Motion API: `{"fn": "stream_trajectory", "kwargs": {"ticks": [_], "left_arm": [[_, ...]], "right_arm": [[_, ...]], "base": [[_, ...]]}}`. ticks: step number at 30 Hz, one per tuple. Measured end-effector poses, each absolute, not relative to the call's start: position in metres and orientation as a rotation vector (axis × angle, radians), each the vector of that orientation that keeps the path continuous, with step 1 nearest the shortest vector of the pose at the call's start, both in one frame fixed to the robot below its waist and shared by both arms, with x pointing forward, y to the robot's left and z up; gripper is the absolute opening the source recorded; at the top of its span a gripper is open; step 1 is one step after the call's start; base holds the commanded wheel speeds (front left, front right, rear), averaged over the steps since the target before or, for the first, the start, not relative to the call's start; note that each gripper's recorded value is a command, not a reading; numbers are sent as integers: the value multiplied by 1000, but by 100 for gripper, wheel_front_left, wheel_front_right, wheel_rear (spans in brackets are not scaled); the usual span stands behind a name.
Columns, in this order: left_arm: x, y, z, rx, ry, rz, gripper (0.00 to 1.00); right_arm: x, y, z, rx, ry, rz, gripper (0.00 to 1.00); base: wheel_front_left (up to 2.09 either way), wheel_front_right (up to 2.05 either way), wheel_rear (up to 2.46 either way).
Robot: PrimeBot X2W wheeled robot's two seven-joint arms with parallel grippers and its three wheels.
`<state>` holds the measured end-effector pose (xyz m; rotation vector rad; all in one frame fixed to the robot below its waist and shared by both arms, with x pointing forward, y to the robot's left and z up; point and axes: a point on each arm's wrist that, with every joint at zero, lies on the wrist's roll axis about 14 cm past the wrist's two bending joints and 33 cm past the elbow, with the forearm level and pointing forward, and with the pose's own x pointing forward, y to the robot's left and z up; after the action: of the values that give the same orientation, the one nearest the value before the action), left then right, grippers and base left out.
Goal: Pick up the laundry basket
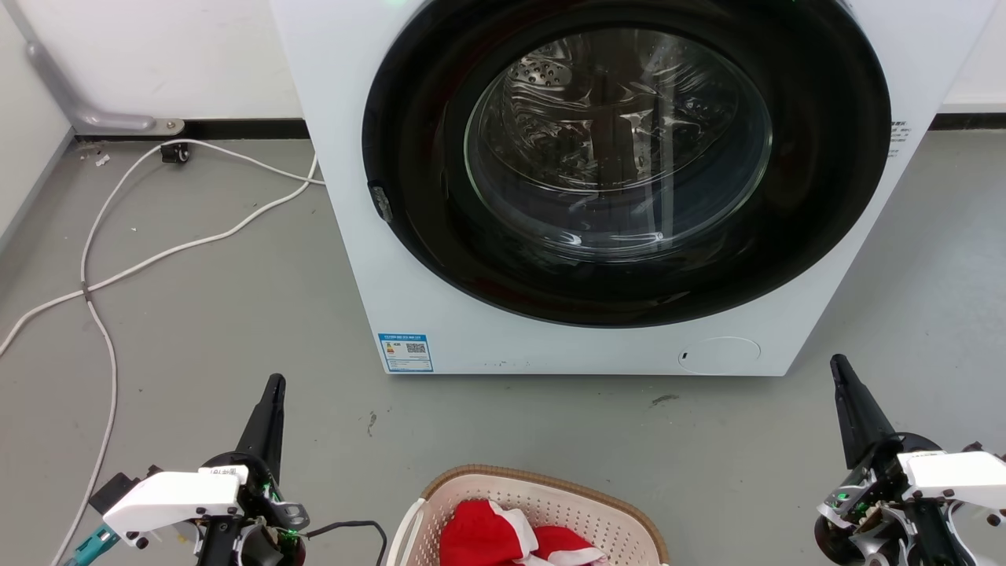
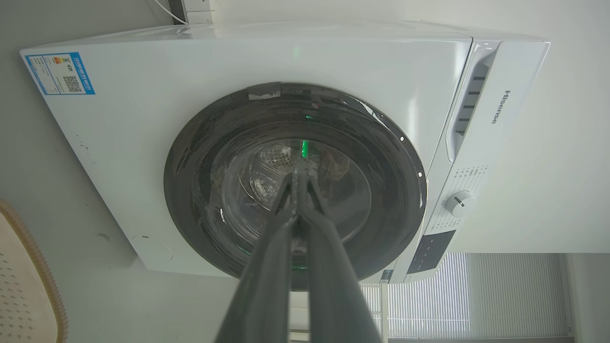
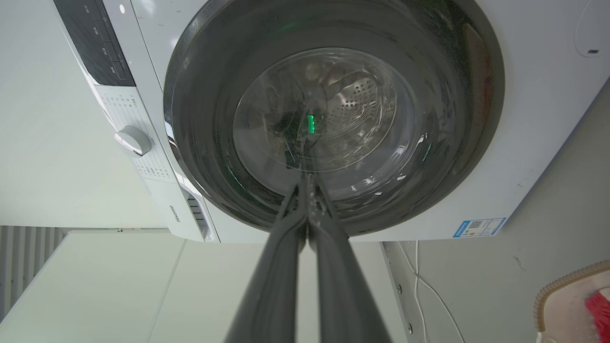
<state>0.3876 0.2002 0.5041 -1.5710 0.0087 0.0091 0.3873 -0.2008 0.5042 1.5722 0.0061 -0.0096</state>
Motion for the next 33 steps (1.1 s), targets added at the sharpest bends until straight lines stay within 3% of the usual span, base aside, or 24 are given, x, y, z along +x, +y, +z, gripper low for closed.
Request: {"fn": "stream_trajectory", "kwargs": {"ticks": [25,26,33], "left_arm": [[387,200,503,-1572,10,12,0],[386,200,500,-1573,16,20,100],[384,195,496,-1574,23,32,100]], "right_arm": [[387,-201,504,1570,8,-11,0],[386,-201,501,1571,15,-18,100],[382,-199,496,1567,15,-39,100]], "base": [[0,0,0],[0,0,0],[0,0,0]]}}
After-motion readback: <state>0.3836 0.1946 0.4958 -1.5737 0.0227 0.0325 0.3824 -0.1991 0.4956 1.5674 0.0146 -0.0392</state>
